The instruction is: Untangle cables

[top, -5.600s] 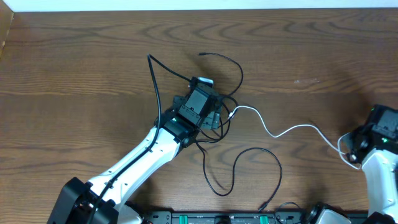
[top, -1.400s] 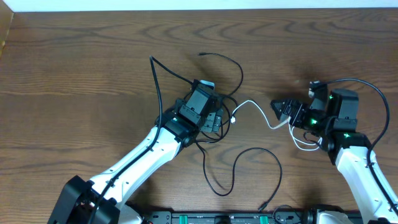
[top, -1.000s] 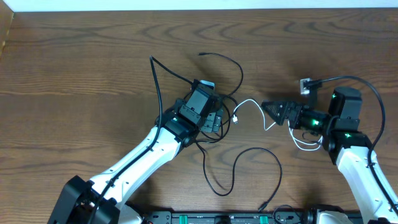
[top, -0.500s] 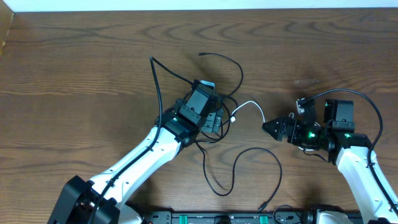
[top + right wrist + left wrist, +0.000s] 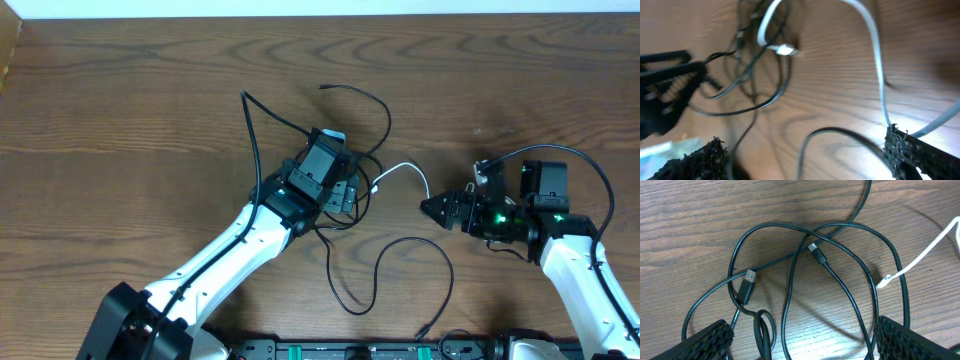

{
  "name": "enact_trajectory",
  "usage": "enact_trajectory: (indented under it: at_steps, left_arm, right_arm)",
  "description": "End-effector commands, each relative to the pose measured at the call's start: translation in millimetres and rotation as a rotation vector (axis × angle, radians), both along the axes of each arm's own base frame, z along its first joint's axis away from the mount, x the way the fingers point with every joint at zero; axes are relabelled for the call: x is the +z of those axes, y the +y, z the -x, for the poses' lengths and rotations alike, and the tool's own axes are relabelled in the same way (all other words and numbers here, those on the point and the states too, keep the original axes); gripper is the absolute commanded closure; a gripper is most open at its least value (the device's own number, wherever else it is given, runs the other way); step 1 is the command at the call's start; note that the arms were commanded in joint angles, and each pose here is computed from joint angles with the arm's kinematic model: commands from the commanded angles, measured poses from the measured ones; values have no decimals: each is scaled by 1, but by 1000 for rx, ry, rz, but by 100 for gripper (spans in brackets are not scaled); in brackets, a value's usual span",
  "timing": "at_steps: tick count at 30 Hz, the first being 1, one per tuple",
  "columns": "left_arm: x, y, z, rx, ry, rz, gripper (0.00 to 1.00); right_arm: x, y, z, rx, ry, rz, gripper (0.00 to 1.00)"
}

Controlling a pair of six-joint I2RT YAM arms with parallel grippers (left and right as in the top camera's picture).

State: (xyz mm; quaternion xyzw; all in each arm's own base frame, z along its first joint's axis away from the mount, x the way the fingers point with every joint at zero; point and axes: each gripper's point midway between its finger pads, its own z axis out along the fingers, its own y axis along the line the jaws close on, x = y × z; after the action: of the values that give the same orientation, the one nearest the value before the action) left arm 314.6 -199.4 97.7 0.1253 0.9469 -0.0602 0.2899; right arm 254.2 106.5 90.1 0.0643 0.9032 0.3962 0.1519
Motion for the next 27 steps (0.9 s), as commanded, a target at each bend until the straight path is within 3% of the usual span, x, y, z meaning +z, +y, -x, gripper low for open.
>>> enact_trajectory:
  at_steps: [1,8,10,13,16,27]
  left_arm:
    - [-1,0,-2,7,6,0,9]
    - [-1,0,-2,7,6,0,9]
    - [-1,0,-2,7,6,0,9]
    - [-1,0,-2,7,6,0,9]
    - [-1,0,-2,7,6,0,9]
    - [-1,0,-2,7,6,0,9]
  right_arm:
    - [20,22,11,97,-22,-148,1]
    - [12,36,28,174,11,-113,1]
    - [-1,29,25,159,15,-11,1]
    - [-36,-7,17,10,87,282,1]
    - [-50,-33,10,-111,109,438,1]
    - [-45,-31,-30,-246,-8,370,1]
